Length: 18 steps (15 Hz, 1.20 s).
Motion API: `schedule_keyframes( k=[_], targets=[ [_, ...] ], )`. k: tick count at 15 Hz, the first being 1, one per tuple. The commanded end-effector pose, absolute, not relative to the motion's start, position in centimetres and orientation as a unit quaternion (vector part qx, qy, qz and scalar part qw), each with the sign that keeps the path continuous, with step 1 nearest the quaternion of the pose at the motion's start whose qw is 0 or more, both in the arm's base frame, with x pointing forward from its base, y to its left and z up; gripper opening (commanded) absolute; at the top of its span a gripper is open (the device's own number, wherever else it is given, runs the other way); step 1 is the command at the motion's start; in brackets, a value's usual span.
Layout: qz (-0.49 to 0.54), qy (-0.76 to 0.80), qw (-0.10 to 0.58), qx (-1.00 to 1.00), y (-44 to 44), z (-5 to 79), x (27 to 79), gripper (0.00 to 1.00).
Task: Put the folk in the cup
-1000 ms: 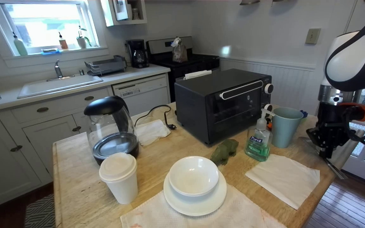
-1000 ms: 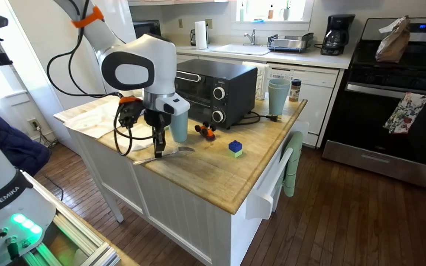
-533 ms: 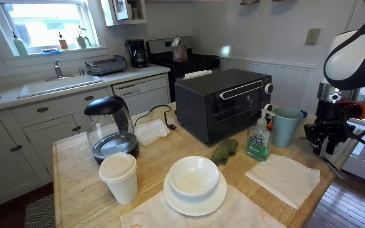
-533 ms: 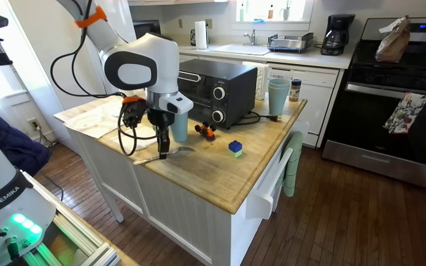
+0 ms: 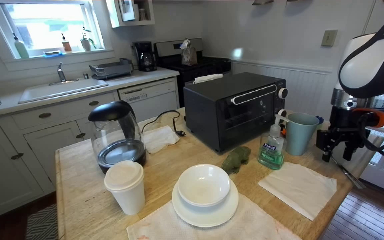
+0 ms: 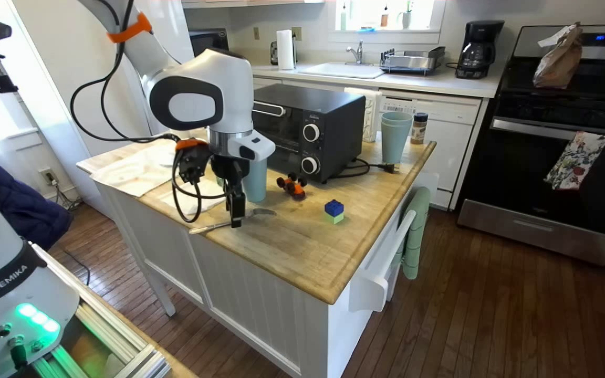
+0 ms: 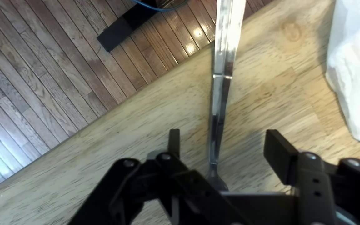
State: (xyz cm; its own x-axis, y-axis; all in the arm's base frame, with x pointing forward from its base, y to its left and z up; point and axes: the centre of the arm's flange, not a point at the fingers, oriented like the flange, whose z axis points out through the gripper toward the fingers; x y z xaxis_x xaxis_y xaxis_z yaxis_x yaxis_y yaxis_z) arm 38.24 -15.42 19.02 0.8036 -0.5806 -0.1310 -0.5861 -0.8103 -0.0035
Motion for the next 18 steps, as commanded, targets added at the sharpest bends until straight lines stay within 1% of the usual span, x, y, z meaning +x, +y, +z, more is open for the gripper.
schedule_keyframes(
  k=[1, 2, 4, 5, 6, 7, 9, 10, 13, 18],
  targets=[
    [0.055, 0.293, 0.01, -0.954, -15.4, 17.9, 38.4, 0.41],
    [0.054, 0.292, 0.008, -0.955, -15.4, 17.8, 38.3, 0.32],
    [0.053, 0.289, 0.005, -0.956, -15.3, 17.7, 38.3, 0.18],
    [0.053, 0.289, 0.005, -0.956, -15.4, 17.7, 38.3, 0.13],
    [0.053, 0.288, 0.004, -0.956, -15.4, 17.8, 38.3, 0.05],
    [0.055, 0.288, 0.004, -0.956, -15.5, 17.9, 38.3, 0.01],
    [0.058, 0.291, 0.003, -0.955, -15.8, 18.0, 38.2, 0.0],
    [0.057, 0.291, 0.002, -0.955, -15.9, 18.2, 38.3, 0.02],
    [0.057, 0.291, -0.002, -0.955, -16.1, 19.2, 38.4, 0.03],
    [0.058, 0.298, -0.029, -0.952, -16.4, 21.9, 38.1, 0.03]
  ],
)
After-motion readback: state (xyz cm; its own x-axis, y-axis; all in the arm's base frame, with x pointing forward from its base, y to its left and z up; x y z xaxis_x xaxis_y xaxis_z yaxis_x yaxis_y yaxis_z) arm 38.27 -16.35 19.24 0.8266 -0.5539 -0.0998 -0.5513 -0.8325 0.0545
